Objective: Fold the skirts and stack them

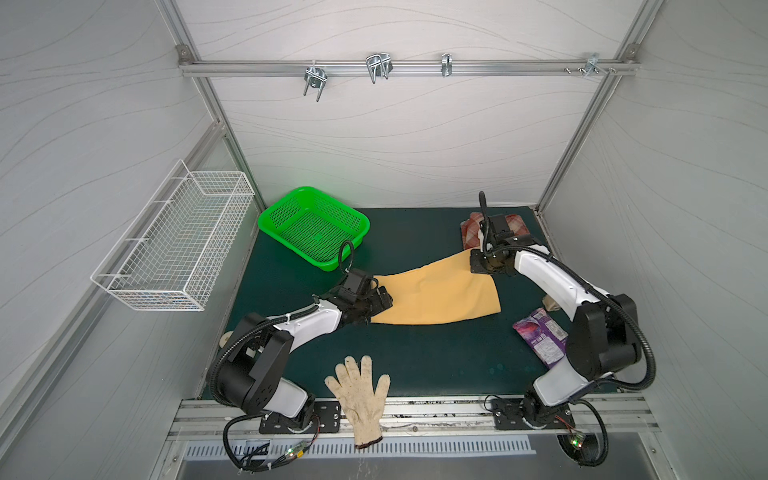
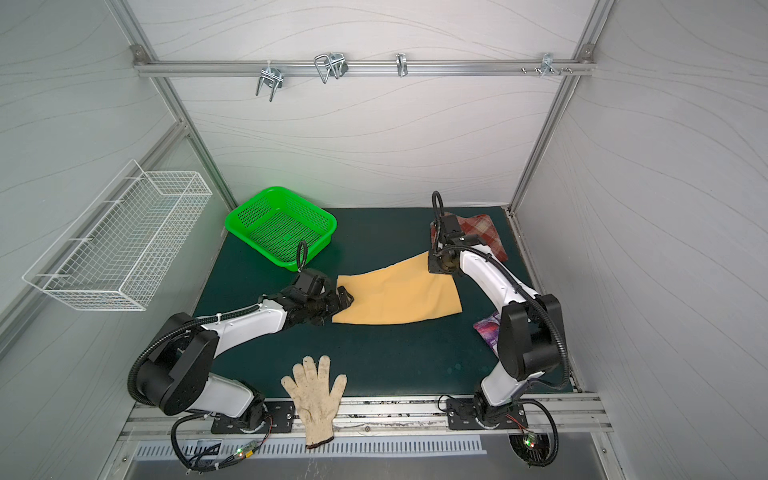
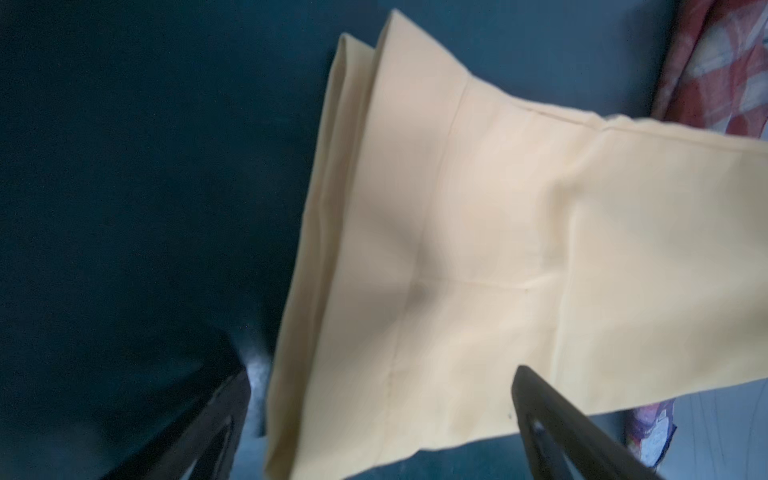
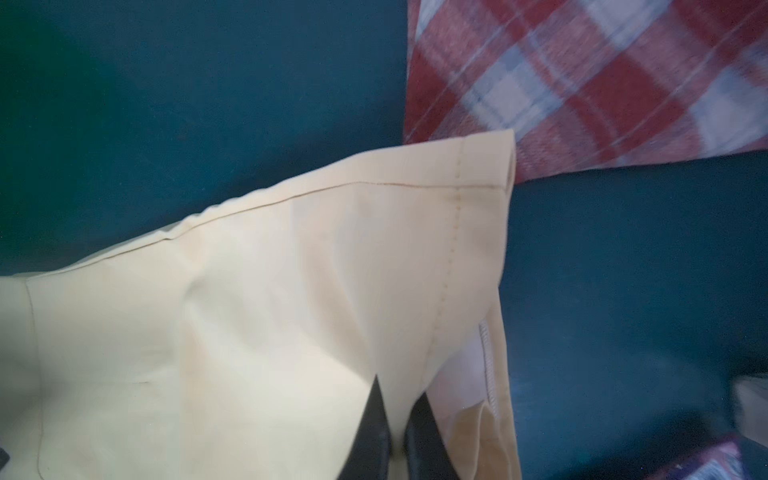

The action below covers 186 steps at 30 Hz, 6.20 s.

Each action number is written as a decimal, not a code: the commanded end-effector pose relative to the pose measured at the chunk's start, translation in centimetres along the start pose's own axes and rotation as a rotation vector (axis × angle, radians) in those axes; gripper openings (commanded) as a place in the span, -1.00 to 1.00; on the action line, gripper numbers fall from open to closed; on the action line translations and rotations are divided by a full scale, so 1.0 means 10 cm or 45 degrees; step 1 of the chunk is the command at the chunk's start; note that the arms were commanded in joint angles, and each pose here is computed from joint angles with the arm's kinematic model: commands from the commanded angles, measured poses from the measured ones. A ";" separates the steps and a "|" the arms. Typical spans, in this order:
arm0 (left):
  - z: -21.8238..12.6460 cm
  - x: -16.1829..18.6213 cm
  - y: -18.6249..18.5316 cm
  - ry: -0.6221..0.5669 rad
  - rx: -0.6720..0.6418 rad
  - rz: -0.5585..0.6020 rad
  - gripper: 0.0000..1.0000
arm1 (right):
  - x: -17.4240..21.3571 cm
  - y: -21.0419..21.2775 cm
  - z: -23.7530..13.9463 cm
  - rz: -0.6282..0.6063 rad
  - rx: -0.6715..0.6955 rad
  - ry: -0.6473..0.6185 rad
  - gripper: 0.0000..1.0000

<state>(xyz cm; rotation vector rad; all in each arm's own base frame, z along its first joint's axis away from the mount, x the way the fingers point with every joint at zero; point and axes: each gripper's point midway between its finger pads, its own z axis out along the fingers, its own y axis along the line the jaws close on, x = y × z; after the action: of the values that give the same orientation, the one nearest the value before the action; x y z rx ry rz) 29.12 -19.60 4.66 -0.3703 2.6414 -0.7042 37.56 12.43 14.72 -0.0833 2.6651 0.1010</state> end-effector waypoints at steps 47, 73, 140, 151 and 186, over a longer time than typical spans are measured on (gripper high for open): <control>-0.16 -0.14 -0.56 0.000 0.099 0.146 0.97 | 0.56 -0.56 -0.15 0.324 -0.097 0.114 0.98; 0.79 -0.09 -0.24 0.206 -0.066 -0.014 0.97 | 0.85 -0.51 0.20 0.513 -0.348 0.104 0.98; 0.41 -0.31 0.58 0.154 -0.402 -0.072 0.96 | 1.89 0.35 1.02 0.508 -0.390 0.366 0.23; 0.40 -0.31 0.56 0.154 -0.386 -0.067 0.97 | 1.58 0.25 0.84 0.451 -0.301 0.262 -0.61; 0.21 -0.29 0.22 0.134 -0.172 0.032 0.97 | 0.29 0.66 -0.03 -0.327 0.293 0.165 -1.00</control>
<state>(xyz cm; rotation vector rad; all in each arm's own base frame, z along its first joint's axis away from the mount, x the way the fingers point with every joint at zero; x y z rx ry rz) 32.25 -17.22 3.59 -0.3669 2.7883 -0.5424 35.30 19.31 13.68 -0.3104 2.7200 -0.1481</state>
